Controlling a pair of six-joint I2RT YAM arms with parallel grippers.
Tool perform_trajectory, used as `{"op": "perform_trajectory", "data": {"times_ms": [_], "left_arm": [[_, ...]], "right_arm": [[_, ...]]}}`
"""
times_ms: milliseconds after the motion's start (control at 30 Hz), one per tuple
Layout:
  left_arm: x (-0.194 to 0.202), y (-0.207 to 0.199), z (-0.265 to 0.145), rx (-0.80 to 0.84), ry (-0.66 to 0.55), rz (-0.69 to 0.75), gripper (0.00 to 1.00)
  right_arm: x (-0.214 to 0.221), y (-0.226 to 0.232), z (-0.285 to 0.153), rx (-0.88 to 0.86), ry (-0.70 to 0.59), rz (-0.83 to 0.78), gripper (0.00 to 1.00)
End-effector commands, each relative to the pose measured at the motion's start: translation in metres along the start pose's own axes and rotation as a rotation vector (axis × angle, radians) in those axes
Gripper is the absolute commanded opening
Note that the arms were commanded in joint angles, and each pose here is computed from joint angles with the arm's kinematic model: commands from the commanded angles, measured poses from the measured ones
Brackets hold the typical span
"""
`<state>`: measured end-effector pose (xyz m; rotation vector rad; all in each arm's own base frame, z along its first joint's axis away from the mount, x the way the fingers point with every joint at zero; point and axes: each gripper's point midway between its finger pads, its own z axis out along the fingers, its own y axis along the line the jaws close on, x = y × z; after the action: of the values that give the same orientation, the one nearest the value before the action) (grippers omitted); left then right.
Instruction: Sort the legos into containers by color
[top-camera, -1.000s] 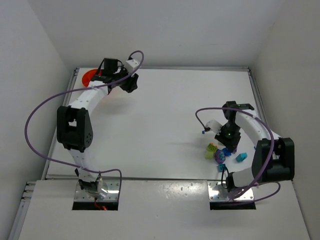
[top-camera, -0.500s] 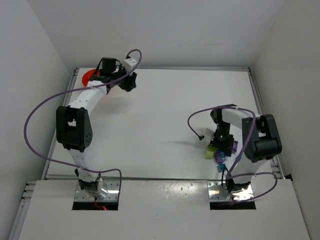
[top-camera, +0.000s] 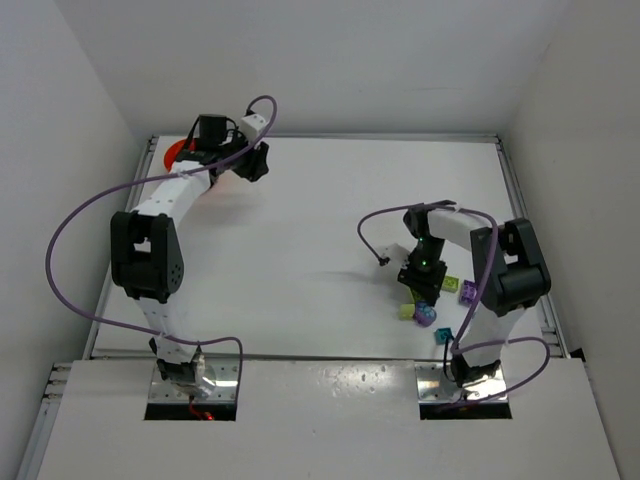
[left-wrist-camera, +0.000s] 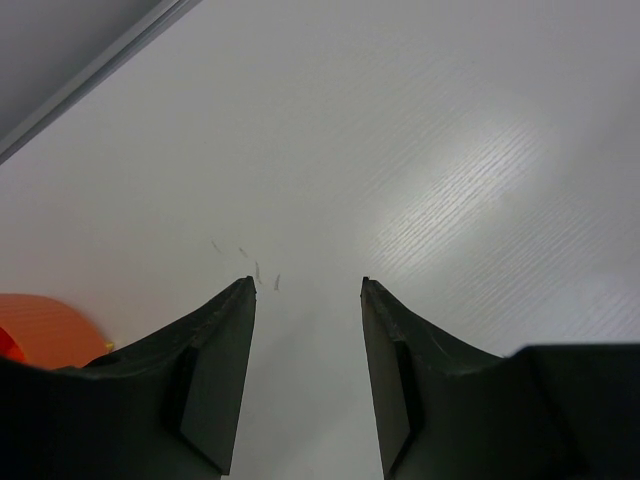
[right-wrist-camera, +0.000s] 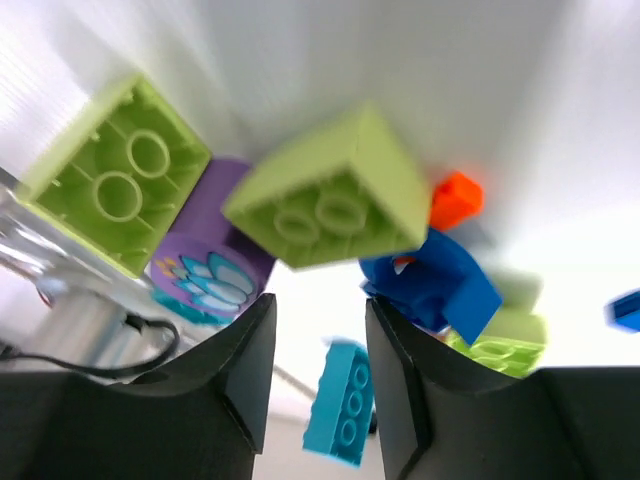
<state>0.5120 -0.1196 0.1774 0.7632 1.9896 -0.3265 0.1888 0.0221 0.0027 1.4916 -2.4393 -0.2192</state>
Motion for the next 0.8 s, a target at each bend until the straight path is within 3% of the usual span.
{"op": "perform_trajectory", "data": {"times_ms": [0,267,433,767], "left_arm": [[-0.01,0.004,-0.001,0.004,-0.053,-0.012,0.52],[-0.008,0.007,0.001,0.005,-0.057,-0.035,0.52],[-0.004,0.007,-0.003,0.008,-0.053,-0.043,0.52],[0.0,0.008,-0.006,0.008,-0.056,-0.048,0.52]], "right_arm": [[-0.041,0.001,-0.012,-0.028,-0.147,-0.022,0.44],[-0.121,-0.017,-0.038,-0.038,-0.31,-0.118,0.53],[-0.119,-0.018,-0.034,-0.033,-0.285,-0.131,0.53],[-0.103,-0.046,-0.044,0.191,-0.299,0.1,0.47]]}}
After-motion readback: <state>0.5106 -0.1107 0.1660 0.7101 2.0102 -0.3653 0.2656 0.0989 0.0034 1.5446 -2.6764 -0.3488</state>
